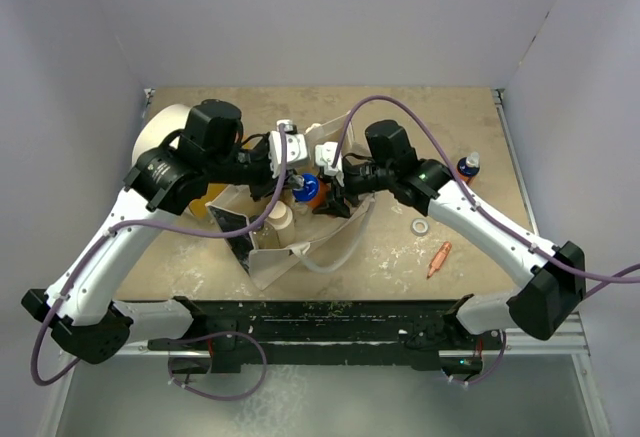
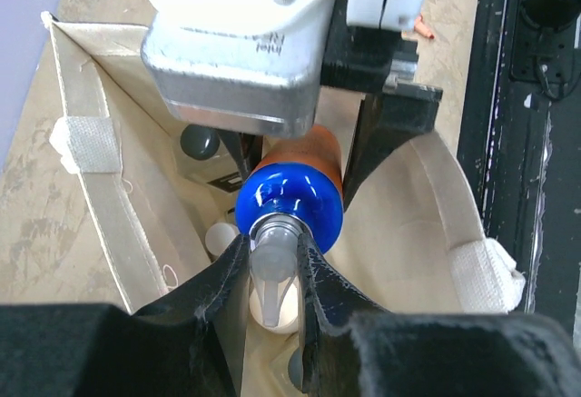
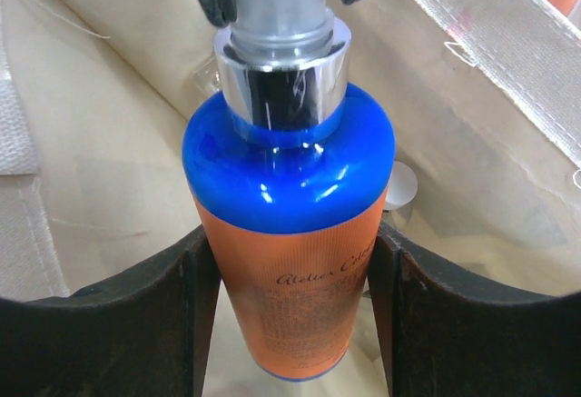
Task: Place the personal care products into the canvas bag
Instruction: Adjust the care product in the canvas bag.
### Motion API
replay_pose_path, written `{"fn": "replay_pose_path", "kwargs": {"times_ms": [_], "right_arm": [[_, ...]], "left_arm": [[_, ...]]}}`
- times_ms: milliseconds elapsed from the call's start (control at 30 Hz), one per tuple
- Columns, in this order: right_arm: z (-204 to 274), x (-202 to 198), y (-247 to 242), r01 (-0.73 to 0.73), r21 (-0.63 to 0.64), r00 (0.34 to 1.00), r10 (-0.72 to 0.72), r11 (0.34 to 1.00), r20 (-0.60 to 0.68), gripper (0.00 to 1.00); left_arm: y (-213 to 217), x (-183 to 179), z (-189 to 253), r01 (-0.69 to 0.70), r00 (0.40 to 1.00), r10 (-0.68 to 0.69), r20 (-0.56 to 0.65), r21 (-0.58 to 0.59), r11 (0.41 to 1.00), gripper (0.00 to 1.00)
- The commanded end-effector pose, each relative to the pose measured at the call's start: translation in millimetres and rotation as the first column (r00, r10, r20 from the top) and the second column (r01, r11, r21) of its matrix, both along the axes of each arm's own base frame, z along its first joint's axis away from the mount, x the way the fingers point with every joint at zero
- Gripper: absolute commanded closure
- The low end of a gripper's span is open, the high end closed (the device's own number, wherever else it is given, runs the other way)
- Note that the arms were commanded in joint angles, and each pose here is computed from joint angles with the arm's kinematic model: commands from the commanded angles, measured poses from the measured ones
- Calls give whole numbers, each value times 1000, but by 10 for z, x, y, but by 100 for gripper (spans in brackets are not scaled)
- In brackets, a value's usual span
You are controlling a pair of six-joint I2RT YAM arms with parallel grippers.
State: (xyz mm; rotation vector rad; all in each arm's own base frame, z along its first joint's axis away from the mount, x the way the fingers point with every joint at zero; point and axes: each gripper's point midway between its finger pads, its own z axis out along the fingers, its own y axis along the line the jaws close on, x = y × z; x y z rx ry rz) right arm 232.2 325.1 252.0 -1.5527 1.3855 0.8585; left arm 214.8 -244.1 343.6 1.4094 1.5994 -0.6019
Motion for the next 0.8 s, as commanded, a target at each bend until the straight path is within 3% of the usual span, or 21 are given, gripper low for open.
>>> {"fn": "replay_pose_path", "kwargs": {"times_ms": [0,467,767], "right_arm": [[420,73,101,3,107,997,-11,994,77,34],[431,28,60,45,125,999,-48,991,25,28],[713,202,-169,187,160,980,-196,969,42,30]], "left_arm": [[-143,151,395,-22,998,30,62,-120,993,100],[-198,279,428,-57,996,67,65,-144,988,100],[-243,467,421,-123,988,137,72,-174,977,100]]}}
